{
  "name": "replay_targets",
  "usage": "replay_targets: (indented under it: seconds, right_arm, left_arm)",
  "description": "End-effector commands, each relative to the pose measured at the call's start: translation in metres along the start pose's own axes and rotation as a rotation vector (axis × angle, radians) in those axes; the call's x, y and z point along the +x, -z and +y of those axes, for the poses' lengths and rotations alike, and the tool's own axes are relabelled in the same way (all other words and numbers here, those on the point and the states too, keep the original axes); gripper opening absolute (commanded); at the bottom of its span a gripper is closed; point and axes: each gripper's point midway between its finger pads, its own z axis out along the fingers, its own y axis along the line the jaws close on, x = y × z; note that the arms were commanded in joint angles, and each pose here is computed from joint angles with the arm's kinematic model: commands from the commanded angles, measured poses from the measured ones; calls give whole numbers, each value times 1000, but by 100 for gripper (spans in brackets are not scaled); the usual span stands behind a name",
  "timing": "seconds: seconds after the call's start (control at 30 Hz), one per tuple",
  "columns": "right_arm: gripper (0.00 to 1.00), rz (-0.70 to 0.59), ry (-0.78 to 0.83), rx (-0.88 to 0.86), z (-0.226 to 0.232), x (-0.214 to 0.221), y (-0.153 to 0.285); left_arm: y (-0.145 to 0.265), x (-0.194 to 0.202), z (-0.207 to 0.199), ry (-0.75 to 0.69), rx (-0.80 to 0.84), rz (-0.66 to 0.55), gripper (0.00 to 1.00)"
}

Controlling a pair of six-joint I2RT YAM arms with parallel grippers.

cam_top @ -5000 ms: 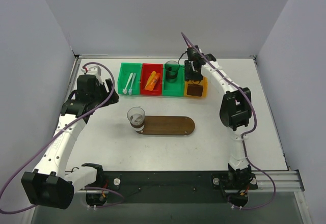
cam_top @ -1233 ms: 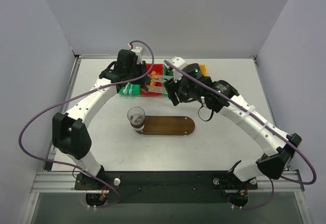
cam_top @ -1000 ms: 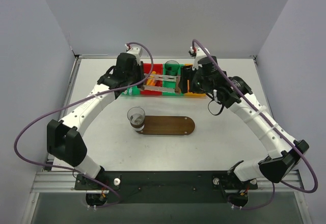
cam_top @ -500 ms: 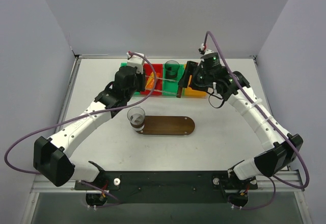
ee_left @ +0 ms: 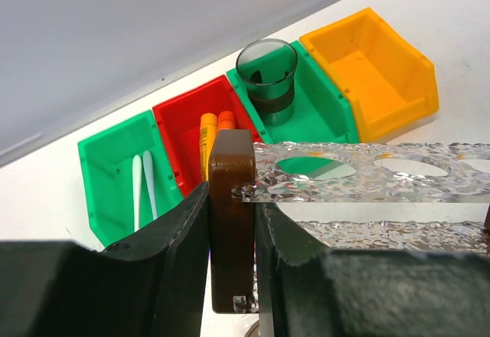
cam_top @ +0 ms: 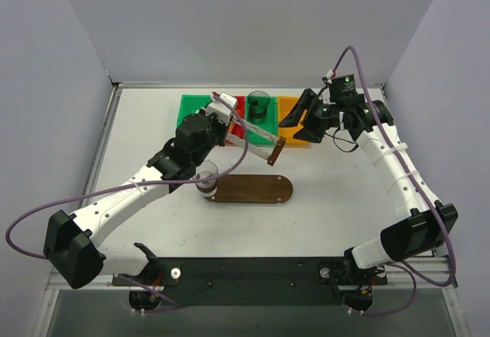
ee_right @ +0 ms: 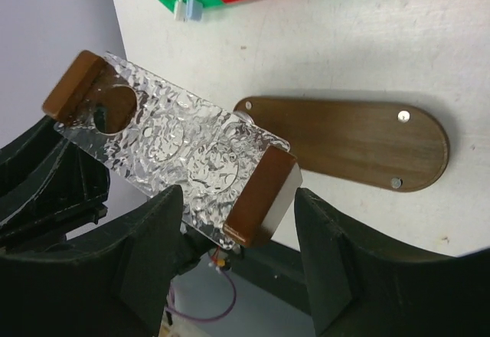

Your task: Prepare toiletry sets of a toothbrush and toothpaste on the tray

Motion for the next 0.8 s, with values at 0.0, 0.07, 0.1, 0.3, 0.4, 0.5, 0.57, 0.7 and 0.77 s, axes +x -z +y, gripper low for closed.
replay_targets:
  seconds: [0.0, 0.07, 0.1, 0.3, 0.4, 0.5, 0.57, 0.7, 0.77]
  right_arm:
    - [54, 201, -75, 3, -2, 30, -4]
    - [54, 254, -93, 24, -9, 39, -6]
    - [54, 269, -100, 31, -12, 42, -7]
    - [51, 334, -118, 46, -18, 52, -9]
    - [48, 371, -118, 49, -21, 58, -12]
    - [47, 399, -119, 46, -22, 60, -15]
    - [46, 422, -129, 53, -25, 63, -18]
    - [46, 456, -131, 54, -28, 67, -22]
    - [44, 478, -139, 55, -29, 70, -25]
  left_arm:
    - [15, -73, 0, -16, -12, -253, 0]
    - [15, -76, -3, -51, -15, -262, 0]
    - [16, -78, -4, -60, -20, -273, 0]
    - [19, -84, -12, -107, -24, -301, 0]
    - [21, -86, -16, -132, -21, -318, 0]
    - [22, -88, -21, -164, -18, -332, 0]
    - [24, -93, -22, -183, -23, -350, 0]
    - [25, -94, -28, -215, -30, -366, 0]
    - [26, -94, -30, -233, -38, -373, 0]
